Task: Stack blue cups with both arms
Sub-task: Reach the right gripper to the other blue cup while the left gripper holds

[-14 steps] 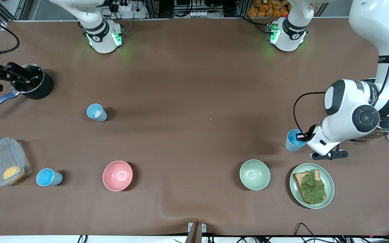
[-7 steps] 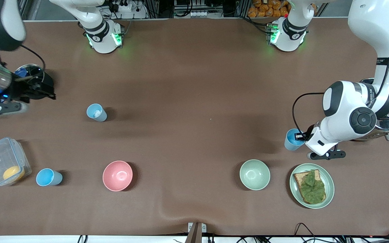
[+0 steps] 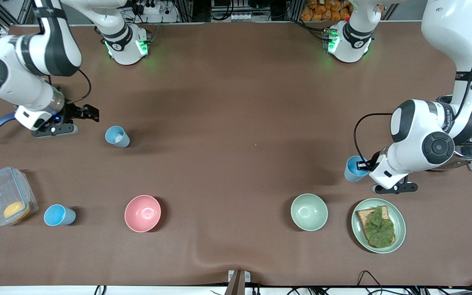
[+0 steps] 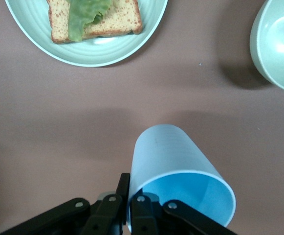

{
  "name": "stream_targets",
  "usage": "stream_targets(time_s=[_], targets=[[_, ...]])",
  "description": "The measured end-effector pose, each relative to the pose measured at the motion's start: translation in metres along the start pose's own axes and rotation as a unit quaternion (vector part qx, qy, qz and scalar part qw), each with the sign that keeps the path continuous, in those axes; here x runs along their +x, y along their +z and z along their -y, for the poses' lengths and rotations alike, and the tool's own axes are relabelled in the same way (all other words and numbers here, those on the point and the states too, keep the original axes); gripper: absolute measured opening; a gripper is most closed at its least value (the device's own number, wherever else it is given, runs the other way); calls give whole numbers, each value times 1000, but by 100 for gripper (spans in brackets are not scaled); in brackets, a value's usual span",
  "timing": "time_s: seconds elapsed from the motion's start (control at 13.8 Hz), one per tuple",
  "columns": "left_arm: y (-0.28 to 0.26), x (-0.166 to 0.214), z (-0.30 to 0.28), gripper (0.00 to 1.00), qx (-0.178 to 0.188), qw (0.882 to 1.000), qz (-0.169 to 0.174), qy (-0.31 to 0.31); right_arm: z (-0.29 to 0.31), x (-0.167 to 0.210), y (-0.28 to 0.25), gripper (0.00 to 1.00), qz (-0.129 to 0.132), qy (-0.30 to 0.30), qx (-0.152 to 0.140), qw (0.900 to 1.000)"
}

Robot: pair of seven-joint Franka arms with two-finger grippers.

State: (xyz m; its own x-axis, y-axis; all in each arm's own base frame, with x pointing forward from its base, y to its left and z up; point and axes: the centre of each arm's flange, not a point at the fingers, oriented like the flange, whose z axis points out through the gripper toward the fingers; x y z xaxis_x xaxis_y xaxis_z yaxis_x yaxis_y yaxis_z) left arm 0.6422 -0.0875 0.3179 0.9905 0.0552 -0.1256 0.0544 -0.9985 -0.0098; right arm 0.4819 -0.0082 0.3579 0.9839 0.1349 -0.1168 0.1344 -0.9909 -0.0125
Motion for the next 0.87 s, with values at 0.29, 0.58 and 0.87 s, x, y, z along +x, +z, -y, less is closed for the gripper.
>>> stream_targets(time_s=[0.29, 0.58, 0.87], targets=[[2, 0, 0, 4, 0, 1000, 2, 0, -2, 20, 69, 100, -17, -1, 1, 1000], [3, 0, 0, 4, 0, 1000, 3, 0, -2, 30, 113, 100, -11, -2, 4, 1000], [3, 0, 0, 4, 0, 1000, 3, 0, -1, 30, 120, 94, -5, -3, 6, 1000]])
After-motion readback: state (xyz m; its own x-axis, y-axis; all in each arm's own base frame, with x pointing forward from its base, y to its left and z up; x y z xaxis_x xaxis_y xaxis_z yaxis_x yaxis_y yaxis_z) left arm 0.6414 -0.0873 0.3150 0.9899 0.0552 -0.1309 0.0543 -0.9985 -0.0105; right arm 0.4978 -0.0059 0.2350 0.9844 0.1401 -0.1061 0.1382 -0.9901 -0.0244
